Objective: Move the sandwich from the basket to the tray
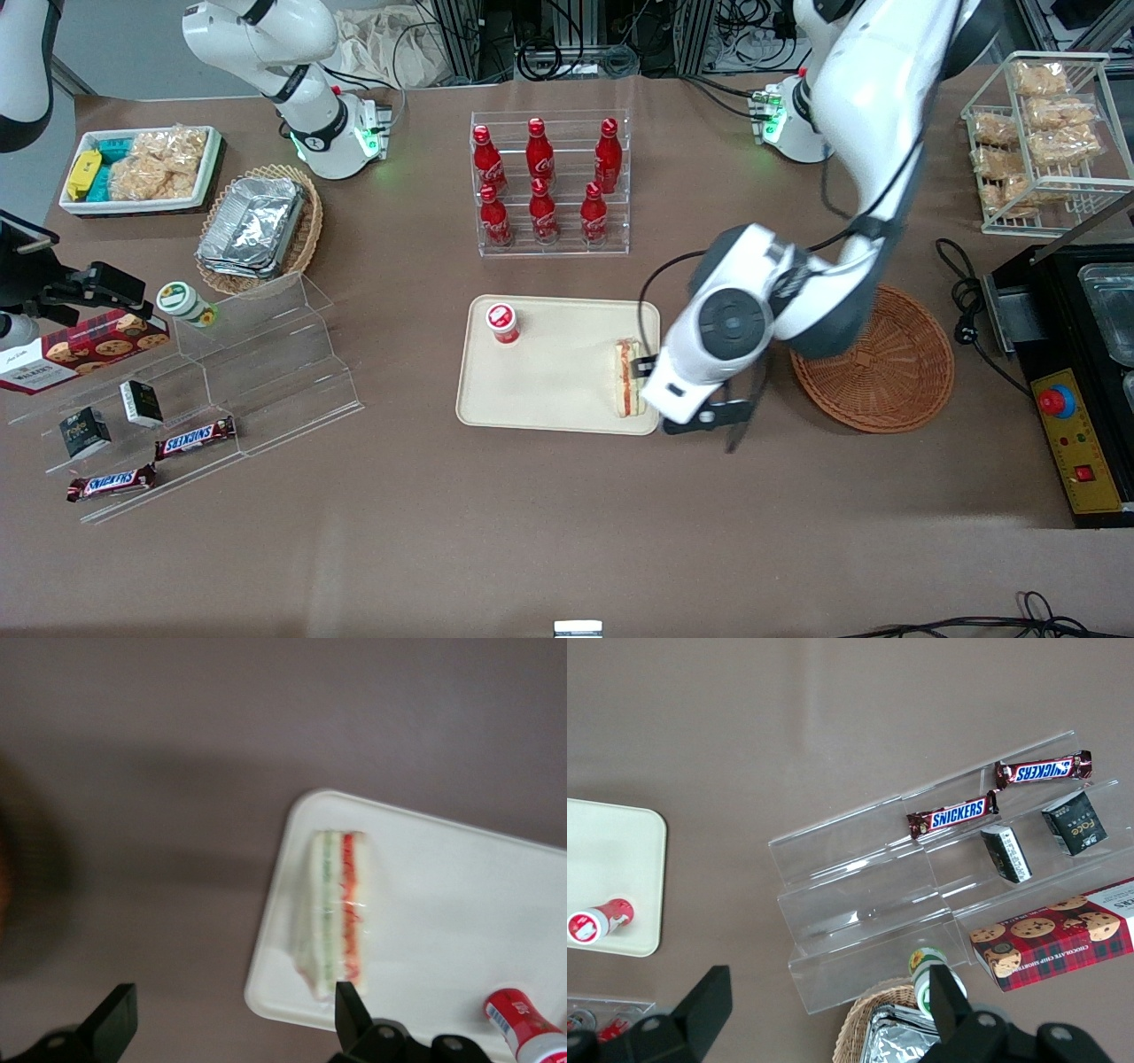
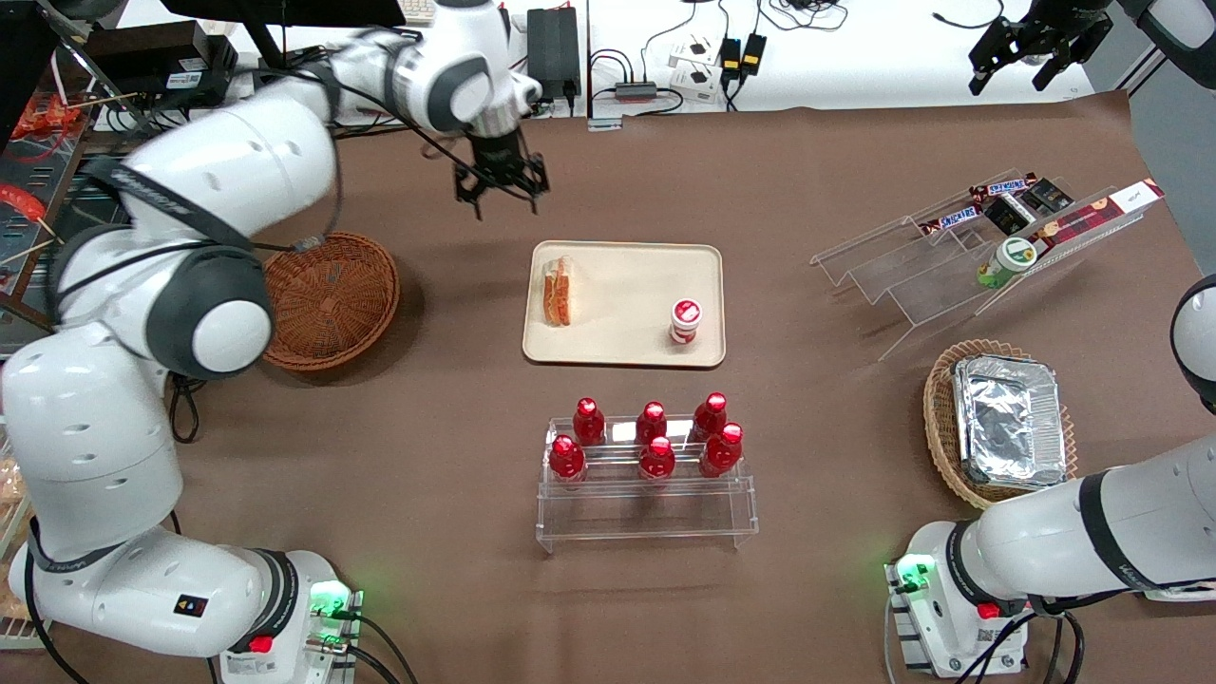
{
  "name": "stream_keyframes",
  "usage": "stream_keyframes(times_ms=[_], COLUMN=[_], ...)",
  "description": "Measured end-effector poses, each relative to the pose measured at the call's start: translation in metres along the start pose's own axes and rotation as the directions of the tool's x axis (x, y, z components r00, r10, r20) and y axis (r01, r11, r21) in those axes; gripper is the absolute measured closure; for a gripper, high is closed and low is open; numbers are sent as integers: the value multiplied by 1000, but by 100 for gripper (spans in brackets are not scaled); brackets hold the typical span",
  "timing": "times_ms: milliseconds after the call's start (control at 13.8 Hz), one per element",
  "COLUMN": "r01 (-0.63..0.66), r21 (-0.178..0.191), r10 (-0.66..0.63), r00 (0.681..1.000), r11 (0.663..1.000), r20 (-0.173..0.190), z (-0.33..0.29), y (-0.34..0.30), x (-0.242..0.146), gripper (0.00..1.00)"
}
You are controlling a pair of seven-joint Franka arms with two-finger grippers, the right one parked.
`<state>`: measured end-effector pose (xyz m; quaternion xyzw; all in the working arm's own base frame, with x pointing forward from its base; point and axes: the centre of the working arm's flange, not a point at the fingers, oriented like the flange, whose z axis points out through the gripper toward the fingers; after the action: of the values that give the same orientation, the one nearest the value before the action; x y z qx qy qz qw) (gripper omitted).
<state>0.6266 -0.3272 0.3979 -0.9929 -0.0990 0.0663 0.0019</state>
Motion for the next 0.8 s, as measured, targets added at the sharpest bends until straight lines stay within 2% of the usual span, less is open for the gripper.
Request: stream_keyframes(times_ms=[217, 435, 797], r01=[-8, -43, -152], r21=[19, 59, 80], r10=[9, 47, 156], r00=[999, 997, 986], r11=[1000, 997, 985], r20=[-41, -65, -57], z=[-60, -90, -111], y=[-76, -136, -231], x=[-3, -34, -67], gripper=[0, 0, 4])
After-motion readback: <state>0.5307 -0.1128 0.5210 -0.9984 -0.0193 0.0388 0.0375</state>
